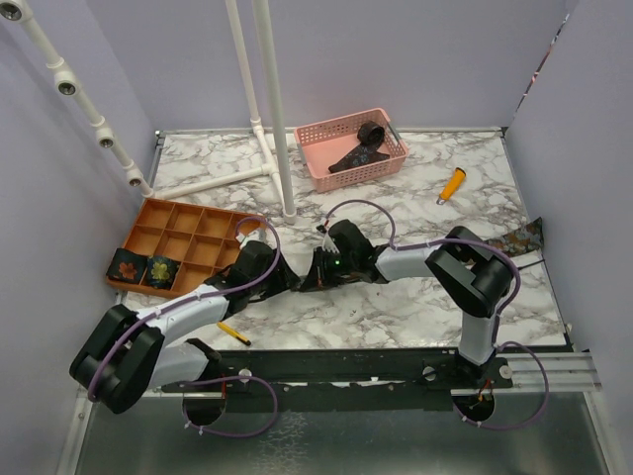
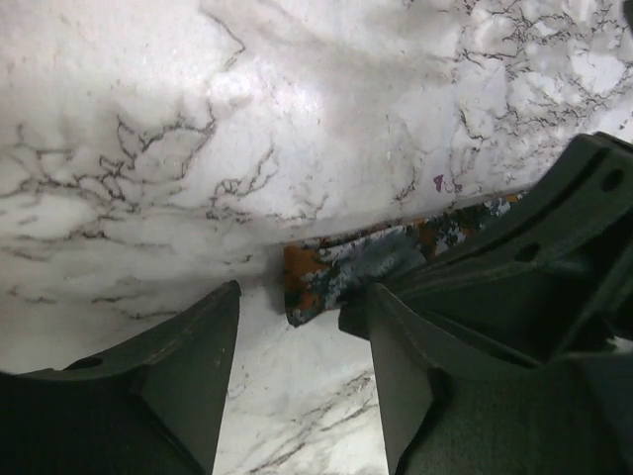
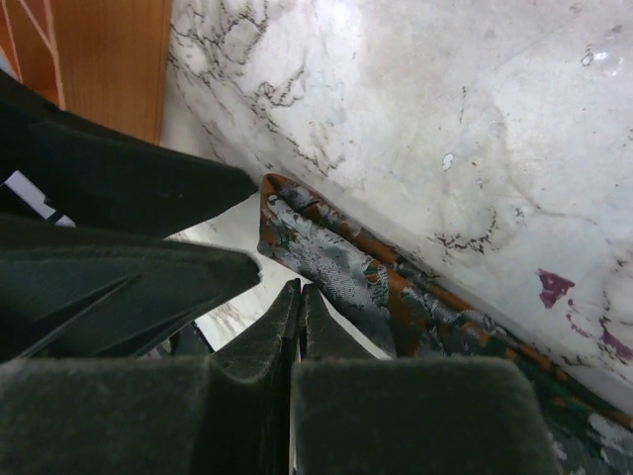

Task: Roll the ties
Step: Roll the tie at the center of the board.

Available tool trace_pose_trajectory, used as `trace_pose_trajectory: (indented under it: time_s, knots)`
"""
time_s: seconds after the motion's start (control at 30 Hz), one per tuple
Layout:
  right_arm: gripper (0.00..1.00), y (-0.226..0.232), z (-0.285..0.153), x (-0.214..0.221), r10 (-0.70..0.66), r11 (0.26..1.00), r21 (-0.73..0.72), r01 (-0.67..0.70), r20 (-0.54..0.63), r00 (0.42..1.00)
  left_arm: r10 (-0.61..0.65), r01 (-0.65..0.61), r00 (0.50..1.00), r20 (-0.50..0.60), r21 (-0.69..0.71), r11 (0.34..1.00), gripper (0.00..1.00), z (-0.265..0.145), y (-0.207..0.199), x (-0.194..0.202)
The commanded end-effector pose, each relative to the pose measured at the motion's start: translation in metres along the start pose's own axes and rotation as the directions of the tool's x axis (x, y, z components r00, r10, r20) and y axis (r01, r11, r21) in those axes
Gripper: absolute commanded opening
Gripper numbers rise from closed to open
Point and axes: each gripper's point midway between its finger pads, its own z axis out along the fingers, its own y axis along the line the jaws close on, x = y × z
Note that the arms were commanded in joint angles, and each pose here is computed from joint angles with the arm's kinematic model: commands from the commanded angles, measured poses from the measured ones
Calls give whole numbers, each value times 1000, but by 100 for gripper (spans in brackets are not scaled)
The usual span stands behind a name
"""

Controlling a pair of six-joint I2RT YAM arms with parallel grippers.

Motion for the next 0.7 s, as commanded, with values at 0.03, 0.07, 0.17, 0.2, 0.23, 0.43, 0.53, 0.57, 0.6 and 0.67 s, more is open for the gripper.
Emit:
trace_pose_trajectory:
  time_s: [0.03,0.07,0.17,0.2,0.23,0.43,0.53,0.57,0.6,0.67]
  knots:
    - [1,19,-19,-2,-78,997,-23,78,-7,997,76,-77,997,-35,-34,996,52,11,4,2]
    - [1,21,-23,-2,-87,996,-22,87,-6,996,81,-83,996,-40,-38,996,51,11,5,3]
    - [1,25,-35,-2,-120,993,-10,120,5,993,99,-102,994,-56,-54,993,47,13,10,6]
    - [1,24,-39,-2,-124,992,4,124,9,992,105,-108,993,-58,-56,993,46,13,10,6]
    - [1,25,-42,-2,-136,991,11,135,13,991,112,-117,991,-72,-69,991,45,13,13,8]
    - [1,20,-55,-2,-181,982,56,180,27,983,153,-166,981,-120,-107,980,44,9,20,11]
    - [1,15,-55,-9,-189,979,93,183,50,981,164,-179,978,-129,-111,978,42,8,21,12]
    - [1,12,-55,-10,-183,978,110,176,50,982,164,-179,978,-133,-114,977,39,9,22,13]
    - [1,7,-56,-10,-171,978,132,164,47,984,162,-179,977,-137,-118,977,33,10,23,13]
    - [1,3,-57,-14,-162,974,168,150,61,985,159,-178,976,-151,-115,977,26,12,22,15]
